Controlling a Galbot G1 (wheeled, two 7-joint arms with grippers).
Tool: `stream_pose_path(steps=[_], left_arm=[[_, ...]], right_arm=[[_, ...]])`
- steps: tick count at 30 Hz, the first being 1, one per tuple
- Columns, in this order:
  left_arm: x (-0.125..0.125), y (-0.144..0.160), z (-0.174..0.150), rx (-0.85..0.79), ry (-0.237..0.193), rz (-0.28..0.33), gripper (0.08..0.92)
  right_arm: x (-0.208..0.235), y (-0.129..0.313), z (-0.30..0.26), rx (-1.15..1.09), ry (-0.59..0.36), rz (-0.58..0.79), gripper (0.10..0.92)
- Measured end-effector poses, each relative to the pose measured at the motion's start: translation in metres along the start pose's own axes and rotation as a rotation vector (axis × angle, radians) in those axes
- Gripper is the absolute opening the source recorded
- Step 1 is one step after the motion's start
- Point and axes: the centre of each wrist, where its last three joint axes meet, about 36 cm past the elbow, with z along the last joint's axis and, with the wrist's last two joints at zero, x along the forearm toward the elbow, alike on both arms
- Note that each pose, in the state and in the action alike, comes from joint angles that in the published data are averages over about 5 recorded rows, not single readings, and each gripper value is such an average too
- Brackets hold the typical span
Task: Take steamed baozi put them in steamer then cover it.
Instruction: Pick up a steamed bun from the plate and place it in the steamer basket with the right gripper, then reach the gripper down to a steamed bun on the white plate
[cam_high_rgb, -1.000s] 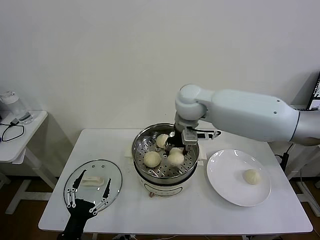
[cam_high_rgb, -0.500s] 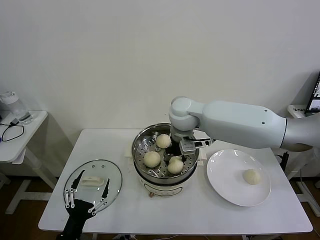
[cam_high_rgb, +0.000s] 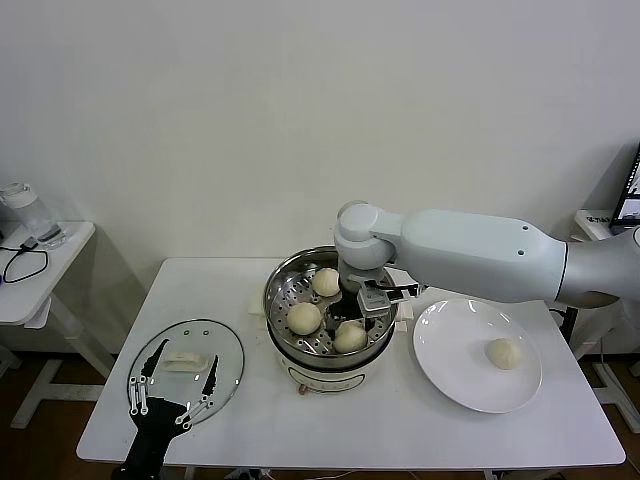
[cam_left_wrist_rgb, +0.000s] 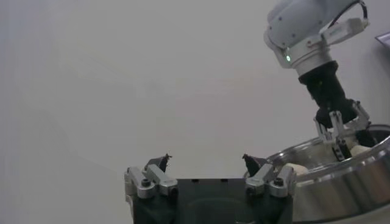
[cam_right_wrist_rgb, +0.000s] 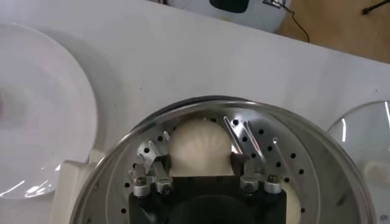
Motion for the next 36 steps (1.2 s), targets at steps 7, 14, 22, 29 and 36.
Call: stream_pose_path(steps=[7,14,22,29,36], left_arm=[[0.0,0.0,0.0,0.001,0.0,0.0,0.823],[-0.002,-0.001,0.001,0.001,0.0,0.003,0.823],[-0.006,-0.003,0.002,0.005,-0.004,0.013,0.823],[-0.008,-0.003,0.002,0.005,-0.008,0.02,0.823],[-0.009,-0.004,0.002,0.005,-0.004,0.02,0.823]], right_arm=[[0.011,0.007,0.005,-0.02,0.029,0.016,0.822],[0.052,0.033,0.015,-0.142,0.098,0.082,0.823],[0.105,0.126,0.025,-0.606,0.155,0.209,0.823],[0.104,0.248,0.023,-1.12,0.126,0.278,0.823],[0.061,0.35,-0.007,-1.491,0.076,0.266,0.823]])
